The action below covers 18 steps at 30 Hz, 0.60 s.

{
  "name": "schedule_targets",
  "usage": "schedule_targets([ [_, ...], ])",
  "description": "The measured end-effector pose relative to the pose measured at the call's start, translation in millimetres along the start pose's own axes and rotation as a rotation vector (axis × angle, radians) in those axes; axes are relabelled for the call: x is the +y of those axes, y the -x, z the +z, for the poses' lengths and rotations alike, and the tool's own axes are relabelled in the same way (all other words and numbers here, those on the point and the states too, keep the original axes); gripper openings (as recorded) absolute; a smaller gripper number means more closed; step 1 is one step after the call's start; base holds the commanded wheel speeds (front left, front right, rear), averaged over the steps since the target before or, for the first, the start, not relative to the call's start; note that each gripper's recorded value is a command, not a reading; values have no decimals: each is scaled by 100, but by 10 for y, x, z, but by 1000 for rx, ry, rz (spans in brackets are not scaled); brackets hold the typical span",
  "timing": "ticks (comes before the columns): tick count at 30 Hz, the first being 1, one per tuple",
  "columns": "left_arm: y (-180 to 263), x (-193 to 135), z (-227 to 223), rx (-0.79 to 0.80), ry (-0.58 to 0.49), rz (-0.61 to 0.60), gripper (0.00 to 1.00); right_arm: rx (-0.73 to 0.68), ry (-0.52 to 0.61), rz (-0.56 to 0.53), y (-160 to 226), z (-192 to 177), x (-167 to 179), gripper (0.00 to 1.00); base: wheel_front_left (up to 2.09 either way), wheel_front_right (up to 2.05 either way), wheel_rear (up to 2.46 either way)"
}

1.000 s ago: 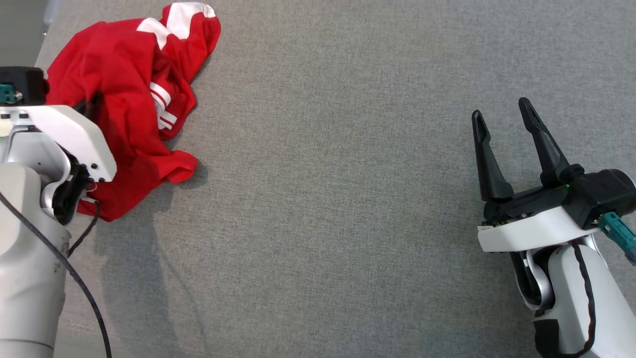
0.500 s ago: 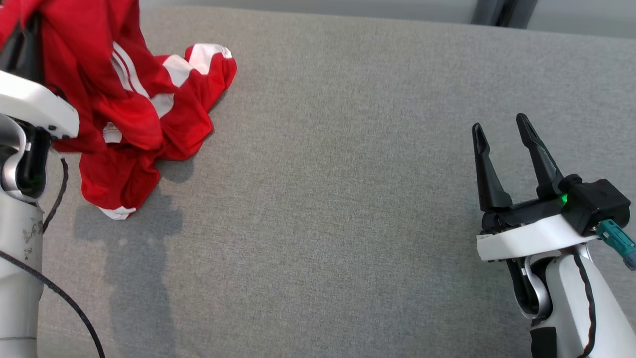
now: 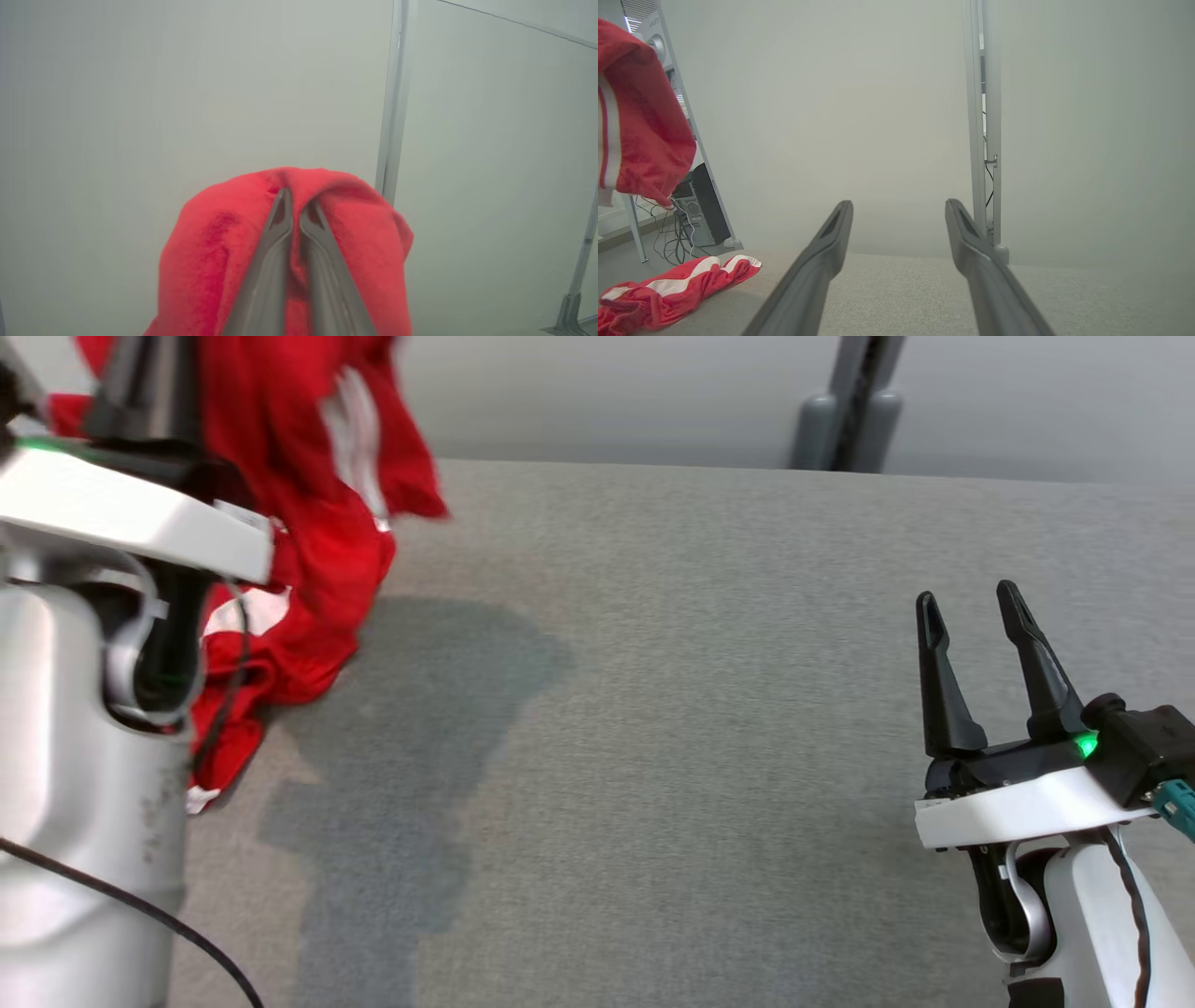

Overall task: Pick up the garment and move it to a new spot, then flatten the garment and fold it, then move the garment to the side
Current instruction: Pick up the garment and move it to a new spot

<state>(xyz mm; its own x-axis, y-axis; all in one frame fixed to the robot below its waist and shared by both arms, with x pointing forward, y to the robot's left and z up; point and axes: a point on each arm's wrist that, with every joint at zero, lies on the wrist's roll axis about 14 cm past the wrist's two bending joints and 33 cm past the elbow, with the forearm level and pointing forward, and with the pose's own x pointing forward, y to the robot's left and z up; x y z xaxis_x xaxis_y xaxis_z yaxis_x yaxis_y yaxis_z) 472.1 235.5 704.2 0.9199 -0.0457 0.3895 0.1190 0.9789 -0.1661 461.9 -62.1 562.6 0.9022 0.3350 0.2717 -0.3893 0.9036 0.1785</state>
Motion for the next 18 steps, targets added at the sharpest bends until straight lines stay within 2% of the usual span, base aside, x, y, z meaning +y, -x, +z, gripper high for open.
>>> schedule_targets([
  [9,3,-1241,-536,101,208,-255,0,-49,43,-140,286,283,-474,100,0,0,0],
  [13,0,-1629,-841,170,342,-304,0,-64,63,-212,447,384,-708,100,0,0,0],
  [18,25,-2108,-1282,252,392,-381,0,-69,94,-304,657,475,-1006,100,0,0,0],
])
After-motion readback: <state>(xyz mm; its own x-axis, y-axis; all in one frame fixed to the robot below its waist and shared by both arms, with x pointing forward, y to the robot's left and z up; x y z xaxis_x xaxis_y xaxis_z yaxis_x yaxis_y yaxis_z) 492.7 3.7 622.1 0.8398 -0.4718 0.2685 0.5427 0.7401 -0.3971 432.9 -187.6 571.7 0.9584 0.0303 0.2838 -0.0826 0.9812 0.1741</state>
